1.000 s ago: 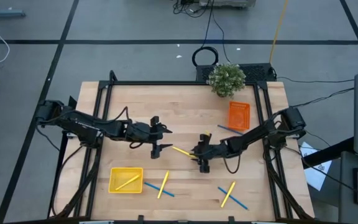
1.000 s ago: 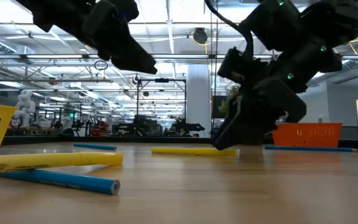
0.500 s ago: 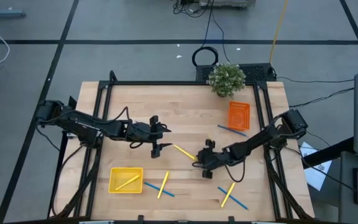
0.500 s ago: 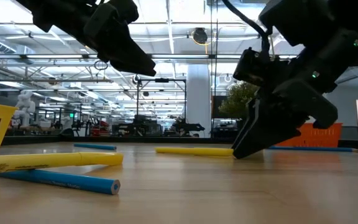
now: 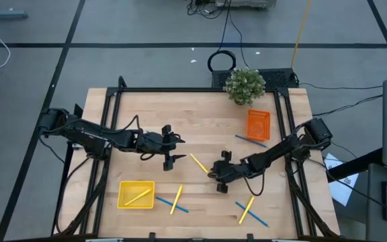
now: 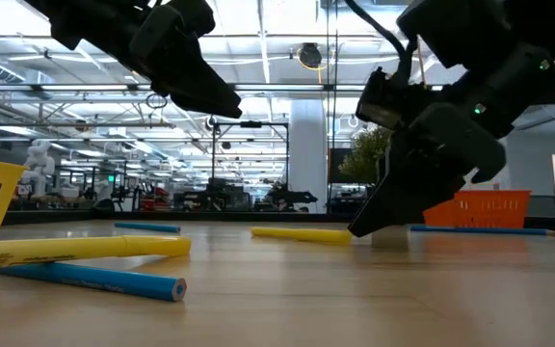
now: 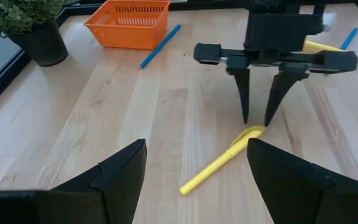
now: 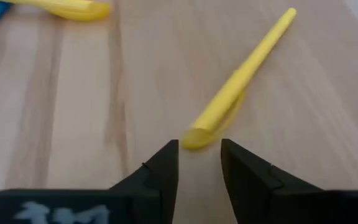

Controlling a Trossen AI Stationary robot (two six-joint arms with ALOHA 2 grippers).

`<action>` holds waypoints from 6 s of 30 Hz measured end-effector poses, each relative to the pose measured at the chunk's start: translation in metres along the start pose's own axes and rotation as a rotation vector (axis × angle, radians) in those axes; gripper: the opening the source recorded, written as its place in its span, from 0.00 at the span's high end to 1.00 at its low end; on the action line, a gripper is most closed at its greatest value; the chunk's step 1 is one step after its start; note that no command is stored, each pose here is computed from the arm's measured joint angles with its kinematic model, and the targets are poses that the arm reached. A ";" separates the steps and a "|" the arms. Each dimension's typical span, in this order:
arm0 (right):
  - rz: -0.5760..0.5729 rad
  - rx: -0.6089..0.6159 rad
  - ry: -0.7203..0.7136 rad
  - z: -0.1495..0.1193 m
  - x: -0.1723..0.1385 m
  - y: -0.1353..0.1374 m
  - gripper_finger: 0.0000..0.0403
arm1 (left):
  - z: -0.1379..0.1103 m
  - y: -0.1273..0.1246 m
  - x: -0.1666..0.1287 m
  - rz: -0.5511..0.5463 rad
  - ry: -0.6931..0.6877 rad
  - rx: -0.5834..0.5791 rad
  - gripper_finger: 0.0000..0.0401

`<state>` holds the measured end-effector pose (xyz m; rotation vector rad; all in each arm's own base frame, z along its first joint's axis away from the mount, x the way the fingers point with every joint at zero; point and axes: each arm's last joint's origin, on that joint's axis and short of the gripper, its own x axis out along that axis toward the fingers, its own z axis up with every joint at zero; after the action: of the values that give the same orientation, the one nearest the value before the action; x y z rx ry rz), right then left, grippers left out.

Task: Sort pens & pencils
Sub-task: Put the top left yellow ballpen into the yellow bin

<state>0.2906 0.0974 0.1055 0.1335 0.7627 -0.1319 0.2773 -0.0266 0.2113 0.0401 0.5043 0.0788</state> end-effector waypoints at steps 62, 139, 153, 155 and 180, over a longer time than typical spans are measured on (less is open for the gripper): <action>0.028 -0.064 0.032 0.007 0.005 0.014 1.00 | -0.002 0.000 0.000 0.000 0.015 -0.018 0.29; -0.224 -0.017 -0.009 -0.010 0.006 0.017 0.99 | -0.001 0.001 -0.006 0.001 0.036 -0.024 0.29; -0.168 -0.204 -0.085 0.004 -0.002 0.023 1.00 | -0.001 0.002 -0.012 0.001 0.049 -0.049 0.29; -0.079 -0.242 -0.091 0.013 -0.004 0.022 1.00 | -0.001 0.002 -0.012 0.001 0.042 -0.050 0.29; 0.014 -0.118 -0.133 0.048 -0.028 -0.005 0.52 | -0.053 0.012 0.073 0.051 0.126 -0.543 0.29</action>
<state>0.3028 0.0866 0.1588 0.0174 0.6351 -0.0815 0.3150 -0.0075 0.1308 -0.4854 0.5941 0.2671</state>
